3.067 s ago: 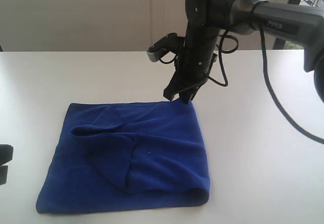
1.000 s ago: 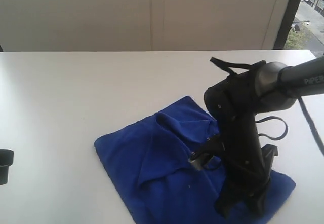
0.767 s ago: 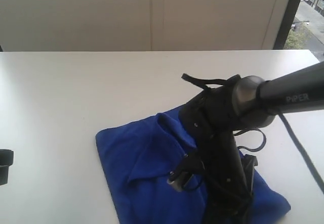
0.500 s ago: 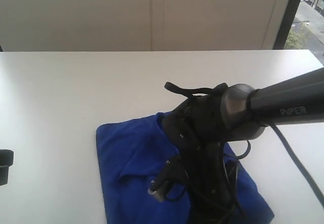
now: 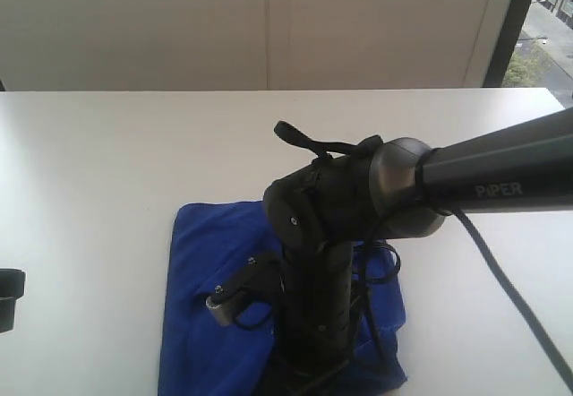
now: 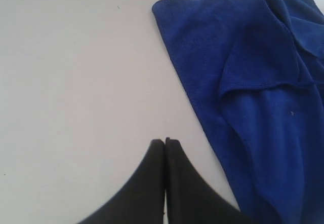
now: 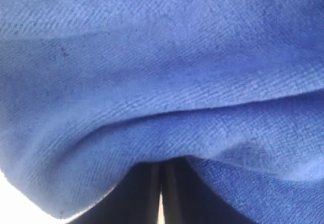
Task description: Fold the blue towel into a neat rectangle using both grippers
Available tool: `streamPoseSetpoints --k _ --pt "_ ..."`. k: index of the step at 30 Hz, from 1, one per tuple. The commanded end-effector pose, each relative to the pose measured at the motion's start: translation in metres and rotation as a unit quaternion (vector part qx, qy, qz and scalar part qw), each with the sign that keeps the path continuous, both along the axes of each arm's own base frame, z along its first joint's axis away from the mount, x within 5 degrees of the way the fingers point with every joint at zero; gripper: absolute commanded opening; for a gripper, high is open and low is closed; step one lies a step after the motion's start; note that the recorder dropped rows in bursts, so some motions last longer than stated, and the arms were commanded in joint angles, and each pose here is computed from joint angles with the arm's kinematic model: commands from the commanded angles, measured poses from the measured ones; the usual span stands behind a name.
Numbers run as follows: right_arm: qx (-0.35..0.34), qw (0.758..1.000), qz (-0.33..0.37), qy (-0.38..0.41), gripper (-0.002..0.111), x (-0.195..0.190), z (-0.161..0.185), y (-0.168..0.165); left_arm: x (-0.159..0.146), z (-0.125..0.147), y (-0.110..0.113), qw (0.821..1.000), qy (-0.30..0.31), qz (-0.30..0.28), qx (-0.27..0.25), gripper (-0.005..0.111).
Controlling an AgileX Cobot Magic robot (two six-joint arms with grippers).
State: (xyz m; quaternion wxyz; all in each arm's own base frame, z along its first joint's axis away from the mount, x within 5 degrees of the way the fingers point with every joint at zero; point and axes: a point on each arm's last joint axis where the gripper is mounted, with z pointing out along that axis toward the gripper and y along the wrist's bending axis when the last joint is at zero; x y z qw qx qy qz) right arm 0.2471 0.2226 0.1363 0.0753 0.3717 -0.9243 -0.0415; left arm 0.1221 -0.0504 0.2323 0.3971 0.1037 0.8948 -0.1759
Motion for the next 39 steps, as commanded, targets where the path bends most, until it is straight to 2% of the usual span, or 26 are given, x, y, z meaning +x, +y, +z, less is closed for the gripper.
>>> streamPoseSetpoints --k 1,8,13,16,19,20,23,25,26,29,30,33,36,39 --pt "-0.025 0.999 0.012 0.021 0.000 -0.006 -0.007 -0.005 -0.003 -0.003 -0.001 1.000 0.013 -0.004 -0.006 0.000" --pt "-0.072 0.995 0.023 0.064 0.000 -0.018 -0.012 -0.018 -0.004 -0.004 -0.001 1.000 0.016 -0.006 -0.006 0.000" --pt "-0.053 0.998 0.021 0.037 0.000 -0.017 0.000 -0.017 -0.004 -0.004 -0.002 1.000 0.020 -0.006 -0.009 0.000" --pt "-0.070 0.997 0.026 0.017 0.000 -0.017 0.015 -0.023 -0.004 -0.004 -0.002 1.000 0.022 -0.006 -0.009 0.000" --pt "-0.101 0.994 0.011 -0.033 0.000 -0.013 0.031 -0.033 -0.002 -0.004 -0.001 1.000 0.016 -0.002 -0.010 0.000" --pt "-0.100 0.992 0.021 -0.073 0.000 -0.009 0.041 -0.036 -0.001 -0.003 -0.001 1.000 0.010 0.002 -0.011 0.000" --pt "-0.066 0.985 0.020 -0.160 0.000 -0.001 0.062 -0.036 -0.001 -0.002 -0.002 1.000 0.010 0.006 -0.020 0.000" --pt "-0.028 0.973 -0.006 -0.230 0.000 0.006 0.076 -0.033 0.002 0.007 -0.004 0.998 -0.004 0.019 -0.058 0.000" --pt "0.002 0.966 -0.019 -0.259 0.000 0.009 0.083 -0.030 0.004 0.022 -0.009 0.998 -0.027 -0.021 -0.055 0.000" --pt "0.029 0.959 -0.018 -0.281 0.000 0.012 0.088 -0.027 0.008 0.049 -0.017 0.993 -0.067 -0.087 -0.043 0.000" --pt "0.030 0.957 -0.017 -0.287 0.000 0.012 0.089 -0.027 0.014 0.063 -0.021 0.989 -0.088 -0.114 -0.028 0.000" --pt "0.007 0.956 -0.010 -0.293 0.000 0.015 0.090 -0.035 0.037 0.084 -0.030 0.981 -0.101 -0.167 0.004 0.000" --pt "-0.017 0.953 -0.018 -0.301 0.000 0.021 0.094 -0.050 0.067 0.083 -0.049 0.956 -0.018 -0.293 0.021 0.000" --pt "-0.006 0.948 -0.042 -0.317 0.000 0.021 0.108 -0.059 0.093 0.075 -0.059 0.944 0.026 -0.327 0.036 0.000"
